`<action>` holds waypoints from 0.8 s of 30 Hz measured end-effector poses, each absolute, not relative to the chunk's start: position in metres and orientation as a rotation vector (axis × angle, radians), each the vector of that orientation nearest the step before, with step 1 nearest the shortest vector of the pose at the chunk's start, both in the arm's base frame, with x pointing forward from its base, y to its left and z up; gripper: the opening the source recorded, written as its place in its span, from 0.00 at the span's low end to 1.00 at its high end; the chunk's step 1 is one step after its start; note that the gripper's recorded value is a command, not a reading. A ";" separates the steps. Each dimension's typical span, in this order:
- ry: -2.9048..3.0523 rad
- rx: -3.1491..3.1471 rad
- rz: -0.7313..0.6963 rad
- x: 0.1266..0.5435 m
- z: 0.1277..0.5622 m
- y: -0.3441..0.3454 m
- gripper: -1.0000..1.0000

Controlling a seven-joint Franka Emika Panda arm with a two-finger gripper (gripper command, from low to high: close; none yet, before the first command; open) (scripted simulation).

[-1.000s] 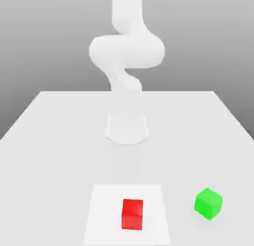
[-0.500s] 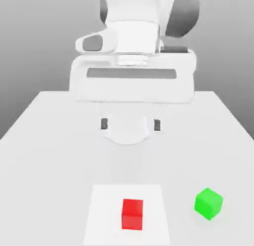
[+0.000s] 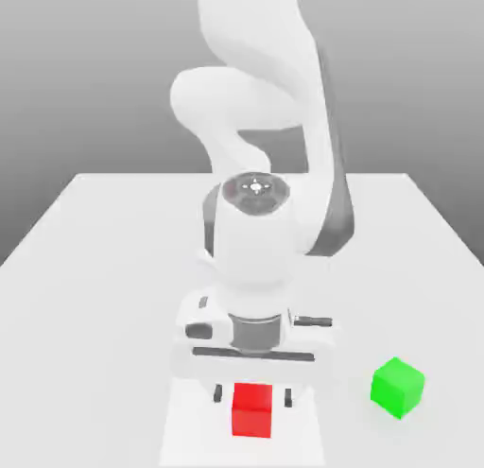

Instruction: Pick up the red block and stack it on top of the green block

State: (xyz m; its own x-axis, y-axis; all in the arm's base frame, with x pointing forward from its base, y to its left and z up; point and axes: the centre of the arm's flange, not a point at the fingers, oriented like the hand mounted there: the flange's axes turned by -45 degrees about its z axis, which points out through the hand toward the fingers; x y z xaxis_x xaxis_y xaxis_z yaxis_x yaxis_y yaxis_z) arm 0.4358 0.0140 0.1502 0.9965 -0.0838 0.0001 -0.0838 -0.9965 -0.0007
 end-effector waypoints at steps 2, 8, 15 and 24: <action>0.132 -3.138 -0.001 0.436 0.150 0.014 0.00; 0.132 -3.139 -0.001 0.437 0.176 0.014 0.00; -0.361 -3.115 0.000 0.415 0.230 0.144 0.00; -0.658 -3.072 -0.001 0.386 0.189 0.217 1.00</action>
